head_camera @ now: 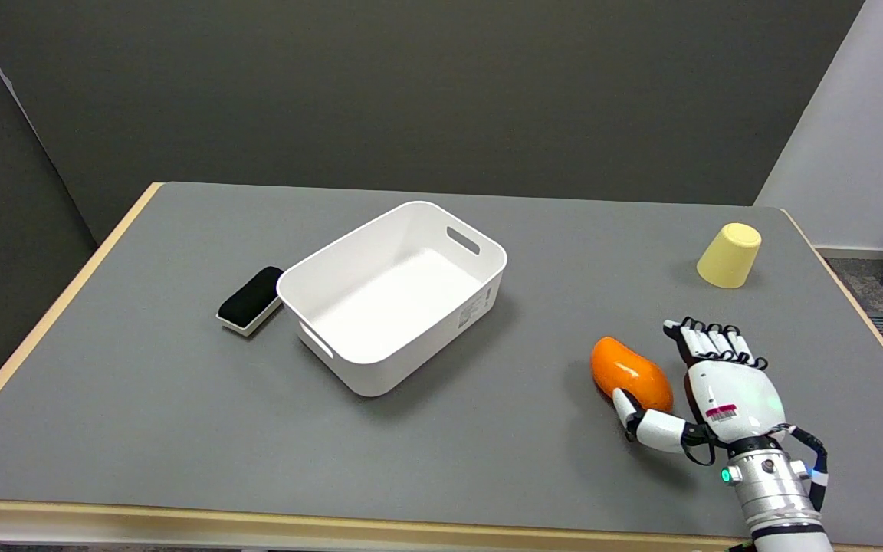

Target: Pick up mango.

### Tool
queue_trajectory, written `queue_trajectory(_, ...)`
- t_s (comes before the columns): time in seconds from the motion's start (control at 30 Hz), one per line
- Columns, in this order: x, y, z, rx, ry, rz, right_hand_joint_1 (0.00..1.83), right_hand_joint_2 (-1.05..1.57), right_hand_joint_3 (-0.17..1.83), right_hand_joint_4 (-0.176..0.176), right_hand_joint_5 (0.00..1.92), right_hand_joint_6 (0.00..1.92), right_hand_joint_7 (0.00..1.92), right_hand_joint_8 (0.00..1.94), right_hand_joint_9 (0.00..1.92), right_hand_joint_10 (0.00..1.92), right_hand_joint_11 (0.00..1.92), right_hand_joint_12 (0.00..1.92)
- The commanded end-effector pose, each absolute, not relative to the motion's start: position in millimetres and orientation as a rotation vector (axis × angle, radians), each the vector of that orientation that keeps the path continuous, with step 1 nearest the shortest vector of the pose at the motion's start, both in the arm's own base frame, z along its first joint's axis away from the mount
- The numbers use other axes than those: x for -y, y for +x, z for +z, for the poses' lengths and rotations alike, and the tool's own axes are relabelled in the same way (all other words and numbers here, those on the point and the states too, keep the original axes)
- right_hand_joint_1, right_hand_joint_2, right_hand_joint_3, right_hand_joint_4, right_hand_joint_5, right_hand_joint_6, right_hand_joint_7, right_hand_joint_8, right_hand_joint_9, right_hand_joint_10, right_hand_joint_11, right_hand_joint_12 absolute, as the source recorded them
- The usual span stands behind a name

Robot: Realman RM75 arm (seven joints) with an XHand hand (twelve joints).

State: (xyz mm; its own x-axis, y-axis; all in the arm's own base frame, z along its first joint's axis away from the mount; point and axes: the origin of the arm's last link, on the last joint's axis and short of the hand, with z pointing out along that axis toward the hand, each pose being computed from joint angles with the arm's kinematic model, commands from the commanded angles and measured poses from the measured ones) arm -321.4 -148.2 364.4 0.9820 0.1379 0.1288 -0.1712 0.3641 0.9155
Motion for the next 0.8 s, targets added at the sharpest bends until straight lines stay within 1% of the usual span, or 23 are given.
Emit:
queue_trajectory(0.03, 152, -331, 355, 0.087, 1.176, 0.198, 0.38, 0.59, 0.79, -0.176, 0.17, 0.51, 0.28, 0.53, 0.15, 0.89, 0.0, 1.29)
queue_trajectory(0.17, 156, -331, 354, 0.083, 1.18, 0.207, 0.39, 0.63, 0.73, -0.176, 0.18, 0.52, 0.32, 0.55, 0.15, 0.92, 0.02, 1.26)
queue_trajectory(0.3, 161, -329, 355, 0.071, 1.177, 0.217, 0.43, 0.65, 0.75, -0.176, 0.22, 0.57, 0.42, 0.65, 0.21, 0.97, 0.03, 1.27)
queue_trajectory(0.37, 164, -328, 355, 0.062, 1.176, 0.224, 0.48, 0.66, 0.76, -0.176, 0.27, 0.64, 0.5, 0.76, 0.28, 1.03, 0.07, 1.3)
queue_trajectory(0.43, 166, -327, 355, 0.059, 1.176, 0.231, 0.51, 0.67, 0.77, -0.176, 0.29, 0.69, 0.53, 0.81, 0.32, 1.06, 0.09, 1.32)
queue_trajectory(0.5, 167, -326, 354, 0.05, 1.177, 0.233, 0.6, 0.71, 0.8, -0.176, 0.37, 0.85, 0.64, 0.96, 0.44, 1.16, 0.18, 1.41)
queue_trajectory(0.57, 169, -325, 354, 0.04, 1.174, 0.24, 0.63, 0.73, 0.81, -0.176, 0.4, 0.92, 0.67, 1.01, 0.47, 1.19, 0.23, 1.47)
queue_trajectory(0.63, 172, -324, 354, 0.031, 1.177, 0.246, 0.71, 0.79, 0.81, -0.176, 0.5, 1.15, 0.77, 1.15, 0.57, 1.25, 0.34, 1.59)
queue_trajectory(0.7, 174, -322, 353, 0.002, 1.193, 0.24, 0.95, 1.07, 0.45, -0.168, 0.61, 1.47, 0.81, 1.2, 0.61, 1.28, 0.38, 1.65)
queue_trajectory(0.73, 174, -321, 353, -0.018, 1.201, 0.236, 1.02, 1.14, 0.35, -0.16, 0.64, 1.55, 0.83, 1.23, 0.63, 1.29, 0.41, 1.67)
queue_trajectory(0.8, 176, -317, 352, -0.057, 1.208, 0.243, 1.02, 1.11, 0.4, -0.142, 0.66, 1.54, 0.86, 1.31, 0.68, 1.33, 0.46, 1.7)
